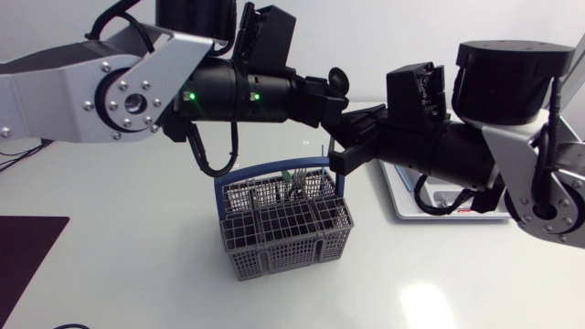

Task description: Unload the cutlery basket into the drawer organizer.

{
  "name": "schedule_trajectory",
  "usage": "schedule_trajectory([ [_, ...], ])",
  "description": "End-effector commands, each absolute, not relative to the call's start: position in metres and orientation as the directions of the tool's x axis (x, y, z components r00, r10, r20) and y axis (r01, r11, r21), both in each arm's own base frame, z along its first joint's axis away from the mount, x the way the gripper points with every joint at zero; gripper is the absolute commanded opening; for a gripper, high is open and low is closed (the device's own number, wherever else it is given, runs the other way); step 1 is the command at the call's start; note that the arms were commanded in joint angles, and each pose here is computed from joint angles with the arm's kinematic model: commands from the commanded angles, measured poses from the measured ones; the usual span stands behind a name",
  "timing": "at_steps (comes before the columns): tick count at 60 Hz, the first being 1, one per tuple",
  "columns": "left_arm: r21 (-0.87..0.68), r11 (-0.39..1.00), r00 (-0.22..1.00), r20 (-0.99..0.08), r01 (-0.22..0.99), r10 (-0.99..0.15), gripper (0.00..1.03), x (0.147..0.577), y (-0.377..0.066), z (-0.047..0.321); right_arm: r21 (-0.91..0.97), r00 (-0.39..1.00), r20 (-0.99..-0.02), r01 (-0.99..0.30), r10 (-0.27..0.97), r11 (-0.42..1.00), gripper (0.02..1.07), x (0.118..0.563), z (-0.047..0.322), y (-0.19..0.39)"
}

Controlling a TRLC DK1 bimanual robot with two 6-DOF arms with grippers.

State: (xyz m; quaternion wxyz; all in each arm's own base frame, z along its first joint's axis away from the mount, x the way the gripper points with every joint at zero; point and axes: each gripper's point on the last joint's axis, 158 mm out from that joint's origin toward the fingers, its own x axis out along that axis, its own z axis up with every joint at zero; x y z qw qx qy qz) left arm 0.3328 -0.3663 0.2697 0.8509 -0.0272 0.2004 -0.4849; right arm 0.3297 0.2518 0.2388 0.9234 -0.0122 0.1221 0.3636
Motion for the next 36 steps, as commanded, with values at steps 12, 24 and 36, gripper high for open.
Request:
schedule_trajectory([
  [12, -0.247, 0.526, 0.461, -0.276, 0.814, -0.843, 0.21, 0.336, -0.370, 0.288, 0.081, 0.685, -0.247, -0.690, 0.685, 0.719, 0.08, 0.325, 0.240, 0.255],
  [24, -0.246, 0.528, 0.460, -0.284, 0.813, -0.841, 0.50, 0.333, -0.367, 0.289, 0.079, 0.667, -0.271, -0.703, 0.694, 0.707, 0.08, 0.323, 0.235, 0.255],
  [36, -0.229, 0.525, 0.455, -0.294, 0.820, -0.840, 0.73, 0.326, -0.363, 0.290, 0.075, 0.663, -0.302, -0.700, 0.685, 0.711, 0.08, 0.327, 0.228, 0.244],
])
